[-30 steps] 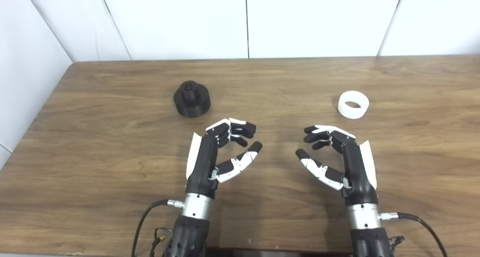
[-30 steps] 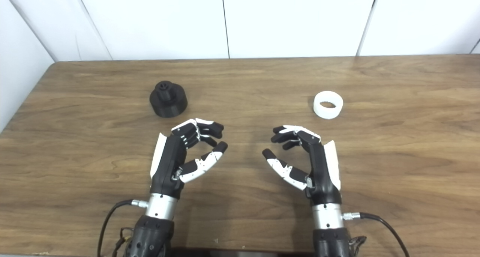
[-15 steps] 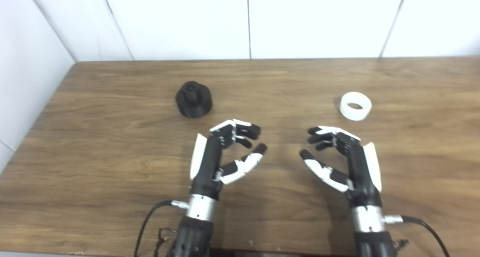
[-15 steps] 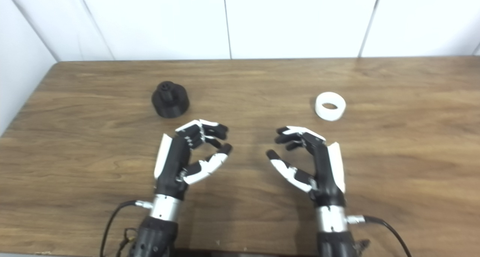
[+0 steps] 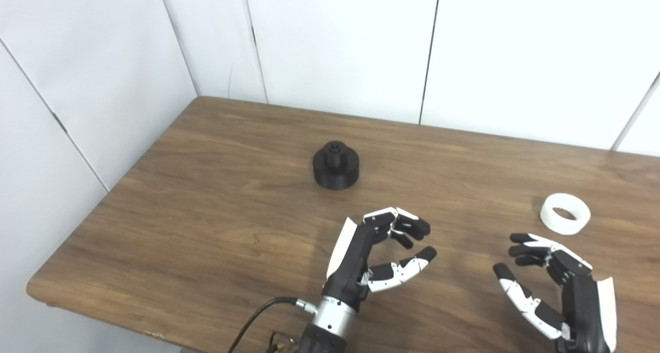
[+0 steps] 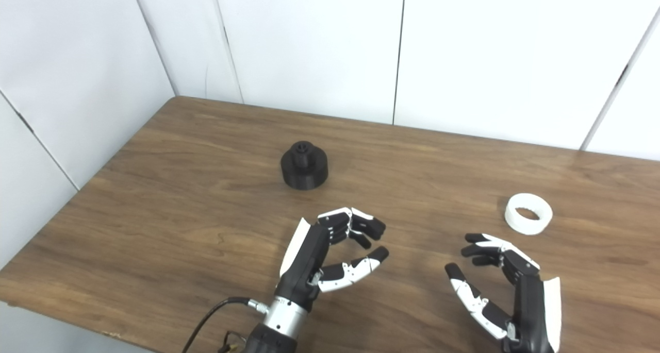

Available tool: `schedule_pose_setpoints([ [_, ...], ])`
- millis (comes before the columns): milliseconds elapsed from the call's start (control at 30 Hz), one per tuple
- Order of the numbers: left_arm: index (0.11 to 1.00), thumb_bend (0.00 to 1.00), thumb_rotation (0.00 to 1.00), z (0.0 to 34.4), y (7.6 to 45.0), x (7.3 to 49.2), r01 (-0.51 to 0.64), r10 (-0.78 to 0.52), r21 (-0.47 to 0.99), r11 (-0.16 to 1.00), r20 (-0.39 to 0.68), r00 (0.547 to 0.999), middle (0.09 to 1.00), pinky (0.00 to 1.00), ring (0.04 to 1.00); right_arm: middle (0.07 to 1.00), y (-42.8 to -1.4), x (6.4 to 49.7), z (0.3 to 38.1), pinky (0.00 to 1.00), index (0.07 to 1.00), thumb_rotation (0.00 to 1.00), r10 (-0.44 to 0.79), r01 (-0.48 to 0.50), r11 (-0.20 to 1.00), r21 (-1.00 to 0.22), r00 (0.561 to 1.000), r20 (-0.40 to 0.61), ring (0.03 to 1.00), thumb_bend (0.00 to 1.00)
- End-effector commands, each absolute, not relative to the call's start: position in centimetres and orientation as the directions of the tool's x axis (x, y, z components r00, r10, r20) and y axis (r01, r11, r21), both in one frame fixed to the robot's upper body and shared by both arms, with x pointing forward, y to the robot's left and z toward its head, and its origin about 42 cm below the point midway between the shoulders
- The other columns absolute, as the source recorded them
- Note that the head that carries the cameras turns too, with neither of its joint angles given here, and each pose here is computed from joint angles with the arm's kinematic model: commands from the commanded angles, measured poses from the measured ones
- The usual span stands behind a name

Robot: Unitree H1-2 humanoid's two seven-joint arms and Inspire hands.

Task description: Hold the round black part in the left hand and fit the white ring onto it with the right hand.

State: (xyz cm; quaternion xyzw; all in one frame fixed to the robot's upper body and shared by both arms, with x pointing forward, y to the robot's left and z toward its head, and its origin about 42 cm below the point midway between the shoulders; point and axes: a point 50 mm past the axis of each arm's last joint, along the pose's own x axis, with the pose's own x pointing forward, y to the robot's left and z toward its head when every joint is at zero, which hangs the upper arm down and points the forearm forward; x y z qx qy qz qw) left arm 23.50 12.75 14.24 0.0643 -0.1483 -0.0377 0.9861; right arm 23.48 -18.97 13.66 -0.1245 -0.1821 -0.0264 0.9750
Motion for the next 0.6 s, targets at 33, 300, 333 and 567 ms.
schedule_pose_setpoints([
  [33, 0.496, 0.50, 0.08, 14.4, 12.3, 23.0, 0.049, -0.085, 0.118, 0.992, 0.317, 0.945, 0.627, 0.51, 0.592, 0.654, -18.1, 22.4, 12.9, 0.52, 0.499, 0.17, -0.045, 0.112, 0.978, -0.173, 0.935, 0.351, 0.591, 0.50],
  [300, 0.498, 0.50, 0.08, 15.9, 15.0, 24.2, -0.047, -0.066, 0.311, 0.949, 0.345, 0.936, 0.683, 0.50, 0.613, 0.656, -18.1, 22.5, 12.8, 0.52, 0.499, 0.17, -0.043, 0.109, 0.979, -0.173, 0.936, 0.348, 0.595, 0.50],
  [333, 0.572, 0.53, 0.16, 16.2, 15.5, 24.3, -0.060, -0.071, 0.355, 0.933, 0.344, 0.936, 0.695, 0.51, 0.623, 0.657, -18.1, 22.6, 12.8, 0.52, 0.499, 0.17, -0.041, 0.108, 0.979, -0.175, 0.937, 0.348, 0.595, 0.50],
  [567, 0.718, 0.62, 0.27, 18.3, 18.0, 25.5, -0.124, -0.051, 0.491, 0.862, 0.327, 0.944, 0.730, 0.56, 0.668, 0.652, -18.2, 22.8, 12.7, 0.53, 0.499, 0.17, -0.044, 0.111, 0.978, -0.178, 0.938, 0.345, 0.594, 0.50],
])
